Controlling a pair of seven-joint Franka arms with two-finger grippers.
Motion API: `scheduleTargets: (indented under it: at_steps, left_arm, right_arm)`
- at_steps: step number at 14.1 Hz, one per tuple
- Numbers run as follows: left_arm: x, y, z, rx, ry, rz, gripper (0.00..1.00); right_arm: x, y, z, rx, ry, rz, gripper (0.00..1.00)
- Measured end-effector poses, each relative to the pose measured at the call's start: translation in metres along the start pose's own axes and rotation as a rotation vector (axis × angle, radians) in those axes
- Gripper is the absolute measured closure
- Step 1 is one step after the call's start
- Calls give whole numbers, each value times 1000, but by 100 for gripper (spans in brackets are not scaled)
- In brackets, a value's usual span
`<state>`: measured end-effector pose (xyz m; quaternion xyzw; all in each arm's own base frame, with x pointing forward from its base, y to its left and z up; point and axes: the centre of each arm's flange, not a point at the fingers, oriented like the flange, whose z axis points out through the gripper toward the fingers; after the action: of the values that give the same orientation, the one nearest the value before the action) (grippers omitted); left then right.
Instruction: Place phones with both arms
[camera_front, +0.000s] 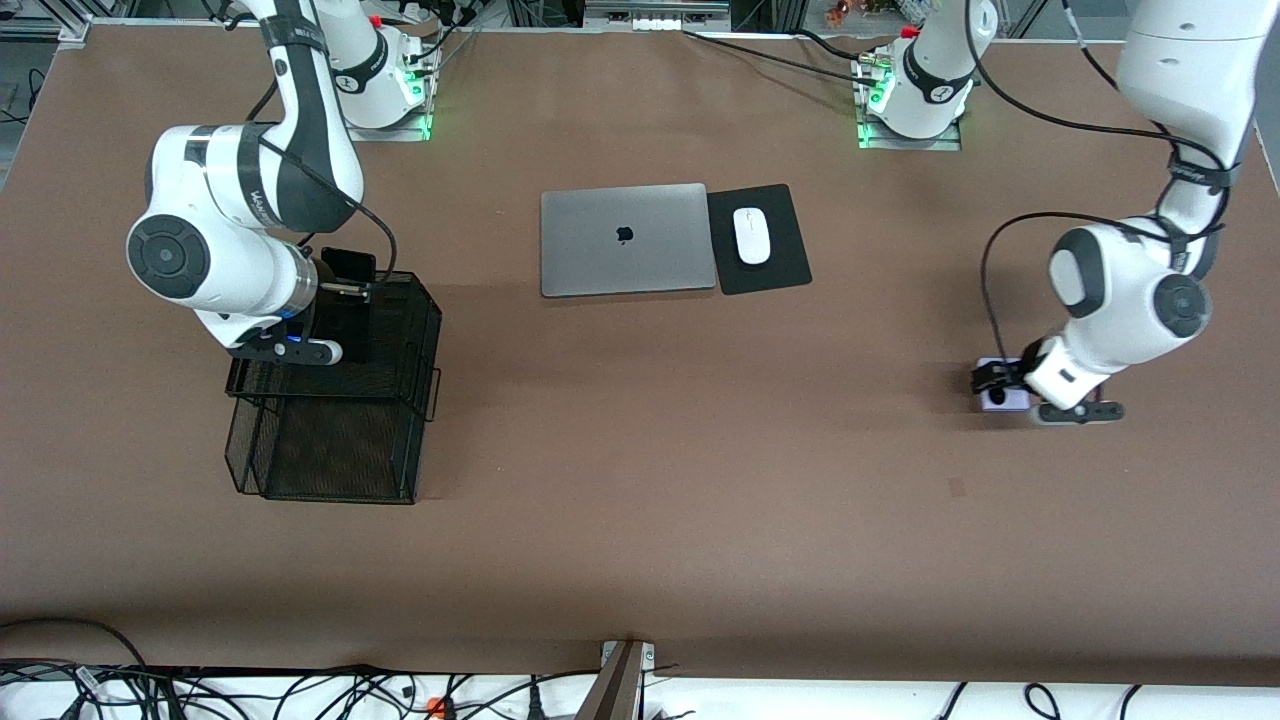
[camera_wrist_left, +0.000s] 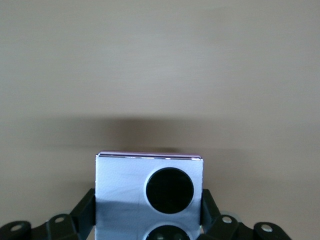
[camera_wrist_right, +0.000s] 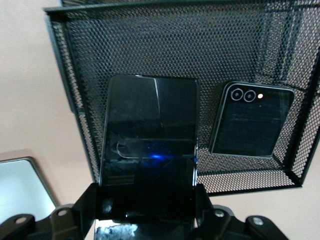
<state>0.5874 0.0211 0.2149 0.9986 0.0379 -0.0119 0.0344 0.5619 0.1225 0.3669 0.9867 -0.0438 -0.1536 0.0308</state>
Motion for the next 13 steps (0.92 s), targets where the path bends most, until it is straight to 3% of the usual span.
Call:
scheduleTargets:
  at_steps: [7,13]
  left_arm:
    - [-20,229,-22,79,-94,5,15]
    - [-45,398,7,123,-57,-83,15]
  right_arm:
    - [16,3,22,-35,17,32,20]
    - [23,-6,34,30,19,64,20]
